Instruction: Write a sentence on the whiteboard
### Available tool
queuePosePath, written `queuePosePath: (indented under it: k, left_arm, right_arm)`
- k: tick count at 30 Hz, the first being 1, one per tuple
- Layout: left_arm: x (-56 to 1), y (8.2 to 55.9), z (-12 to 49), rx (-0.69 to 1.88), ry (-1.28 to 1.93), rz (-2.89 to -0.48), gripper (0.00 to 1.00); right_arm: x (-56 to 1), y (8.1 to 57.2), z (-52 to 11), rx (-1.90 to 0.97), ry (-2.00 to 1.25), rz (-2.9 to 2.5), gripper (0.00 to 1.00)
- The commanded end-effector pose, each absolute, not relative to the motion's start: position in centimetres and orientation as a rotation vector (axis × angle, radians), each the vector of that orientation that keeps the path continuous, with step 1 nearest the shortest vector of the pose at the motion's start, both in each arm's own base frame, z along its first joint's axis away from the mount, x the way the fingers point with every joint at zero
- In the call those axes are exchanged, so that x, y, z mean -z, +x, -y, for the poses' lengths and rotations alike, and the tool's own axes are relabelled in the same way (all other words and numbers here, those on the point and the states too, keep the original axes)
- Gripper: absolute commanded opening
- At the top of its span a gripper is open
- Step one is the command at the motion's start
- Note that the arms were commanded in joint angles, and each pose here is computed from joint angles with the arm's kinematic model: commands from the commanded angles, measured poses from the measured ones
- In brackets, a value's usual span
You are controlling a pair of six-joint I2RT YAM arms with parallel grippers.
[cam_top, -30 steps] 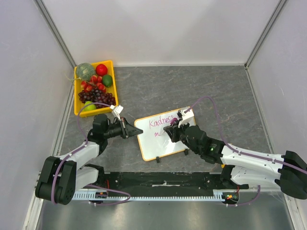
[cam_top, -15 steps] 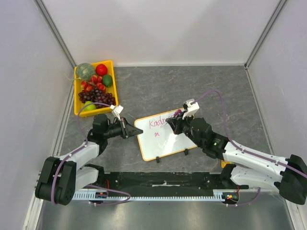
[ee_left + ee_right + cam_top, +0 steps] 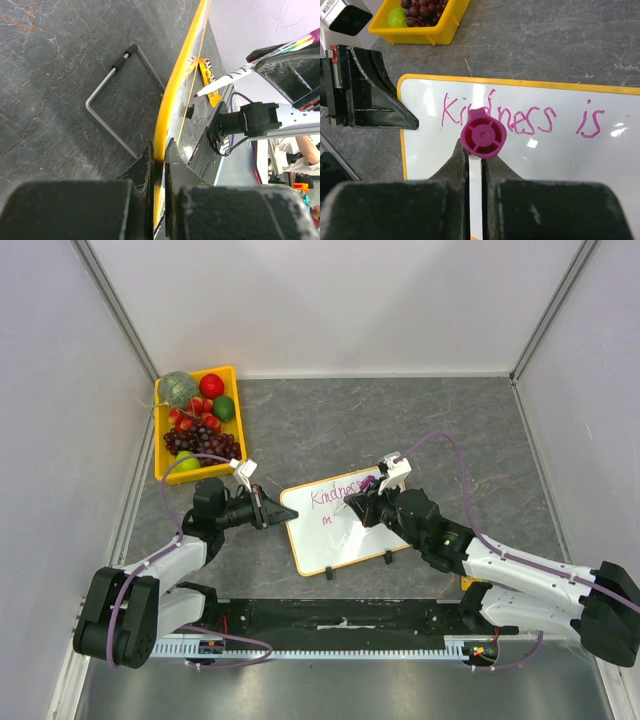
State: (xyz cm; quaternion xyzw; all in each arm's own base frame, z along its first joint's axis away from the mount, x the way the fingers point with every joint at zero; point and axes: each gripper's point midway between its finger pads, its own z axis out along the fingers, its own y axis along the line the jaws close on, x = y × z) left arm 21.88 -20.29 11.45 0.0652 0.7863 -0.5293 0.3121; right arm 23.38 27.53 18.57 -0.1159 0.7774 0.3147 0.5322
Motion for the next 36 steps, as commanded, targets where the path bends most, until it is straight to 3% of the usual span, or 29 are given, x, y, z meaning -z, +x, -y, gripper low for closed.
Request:
queuePosePath:
  k: [1, 36]
  left_arm:
    - [-8.2, 22.1, 19.1, 1.259, 0.113, -2.182, 0.02]
    - [-8.2, 22.0, 19.2, 1.263, 0.119, -2.185, 0.02]
  right_arm:
    - [-18.1, 23.5, -27.2, -0.742, -0.258, -1.854, 0.00]
    - [-16.8, 23.9, -27.5, -0.730, -0.242, -1.872, 0.00]
